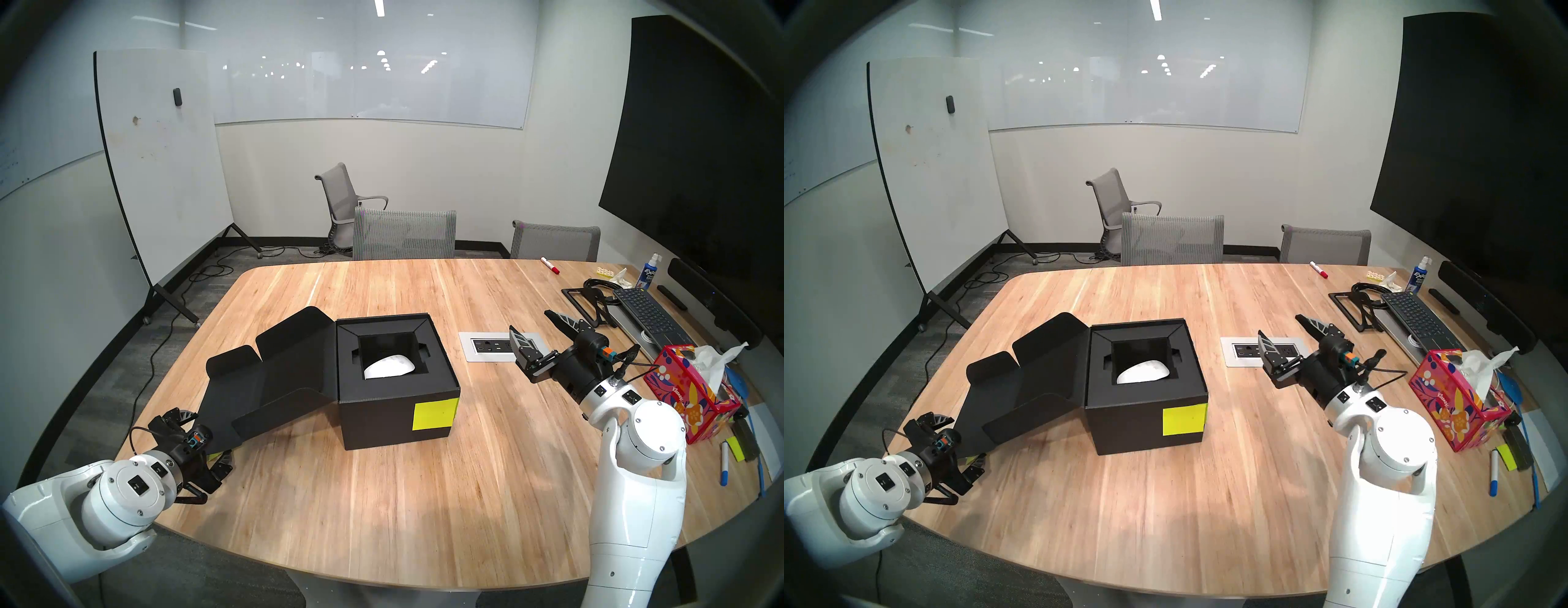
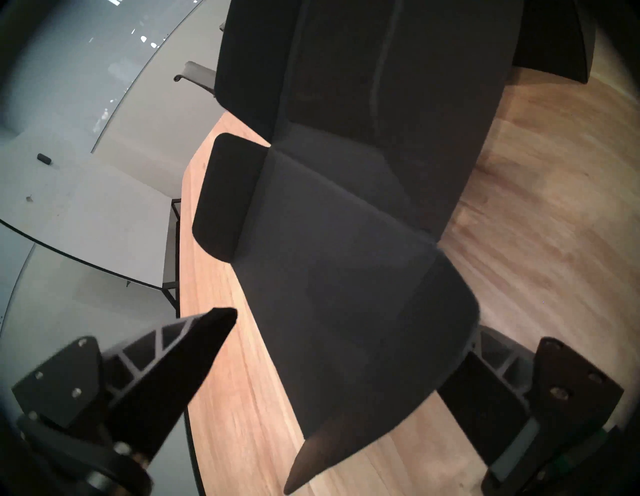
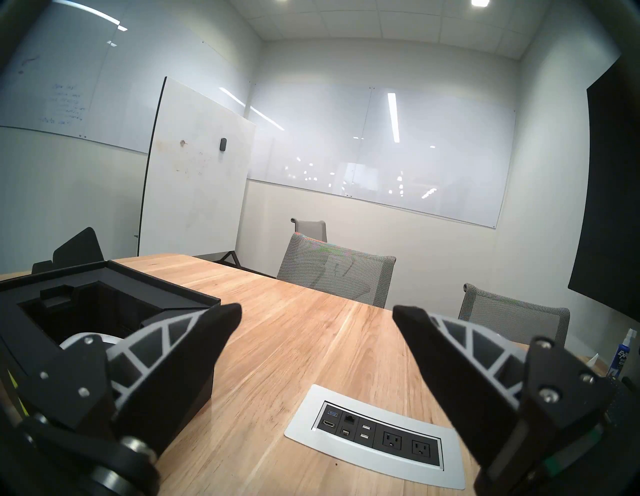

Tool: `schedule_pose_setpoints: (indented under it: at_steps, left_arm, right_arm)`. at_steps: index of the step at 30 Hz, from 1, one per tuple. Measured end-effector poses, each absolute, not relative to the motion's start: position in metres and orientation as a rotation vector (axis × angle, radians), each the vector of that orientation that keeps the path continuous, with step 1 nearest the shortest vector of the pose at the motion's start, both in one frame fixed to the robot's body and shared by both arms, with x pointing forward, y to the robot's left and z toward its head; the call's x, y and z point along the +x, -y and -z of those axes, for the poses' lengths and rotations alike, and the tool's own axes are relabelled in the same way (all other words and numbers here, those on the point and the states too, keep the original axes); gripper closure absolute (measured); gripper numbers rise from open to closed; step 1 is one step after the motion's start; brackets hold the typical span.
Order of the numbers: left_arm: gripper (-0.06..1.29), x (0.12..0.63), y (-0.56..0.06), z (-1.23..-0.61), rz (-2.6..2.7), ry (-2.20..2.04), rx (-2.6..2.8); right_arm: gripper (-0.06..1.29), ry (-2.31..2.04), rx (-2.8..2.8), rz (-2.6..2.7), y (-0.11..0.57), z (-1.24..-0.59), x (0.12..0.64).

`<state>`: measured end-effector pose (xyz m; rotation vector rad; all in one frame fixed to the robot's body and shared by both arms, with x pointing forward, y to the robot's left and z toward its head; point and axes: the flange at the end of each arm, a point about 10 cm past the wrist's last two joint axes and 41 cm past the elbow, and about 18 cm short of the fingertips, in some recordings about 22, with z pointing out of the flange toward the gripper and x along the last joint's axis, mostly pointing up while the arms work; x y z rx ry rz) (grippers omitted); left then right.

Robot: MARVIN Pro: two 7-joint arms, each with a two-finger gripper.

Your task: Open the box and place the mouse inside

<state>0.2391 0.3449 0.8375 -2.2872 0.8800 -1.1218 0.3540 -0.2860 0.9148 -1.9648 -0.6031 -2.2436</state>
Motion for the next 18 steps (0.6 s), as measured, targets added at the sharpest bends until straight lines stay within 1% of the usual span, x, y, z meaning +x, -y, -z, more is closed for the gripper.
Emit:
schedule_pose_setpoints:
  at_steps: [5, 6, 7, 8, 10, 12, 18]
  left_arm:
    - [-0.03, 0.233, -0.354, -0.840, 1.122, -0.821, -2.265]
    - [0.07, 0.232, -0.357, -0.843, 1.131, -0.804, -2.252]
    - [0.23, 0.231, -0.357, -0.844, 1.136, -0.797, -2.246]
    - [0.95, 0.231, -0.359, -0.847, 1.145, -0.786, -2.235]
    - [1.22, 0.230, -0.360, -0.850, 1.157, -0.774, -2.222]
    - [1.19, 0.229, -0.360, -0.856, 1.177, -0.760, -2.200]
    - [1.19, 0.227, -0.355, -0.884, 1.260, -0.755, -2.102]
  right_arm:
    - [0.03, 0.603, -1.965, 2.244, 0.286, -0.915, 0.354]
    - [0.03, 0.603, -1.964, 2.244, 0.286, -0.915, 0.354]
    - [0.03, 0.603, -1.964, 2.244, 0.286, -0.915, 0.354]
    - [0.03, 0.603, -1.964, 2.244, 0.286, -0.915, 0.354]
    - [0.03, 0.603, -1.964, 2.244, 0.286, -0.915, 0.354]
    - [0.03, 0.604, -1.964, 2.245, 0.286, -0.915, 0.354]
    - [0.03, 0.604, -1.963, 2.245, 0.286, -0.915, 0.354]
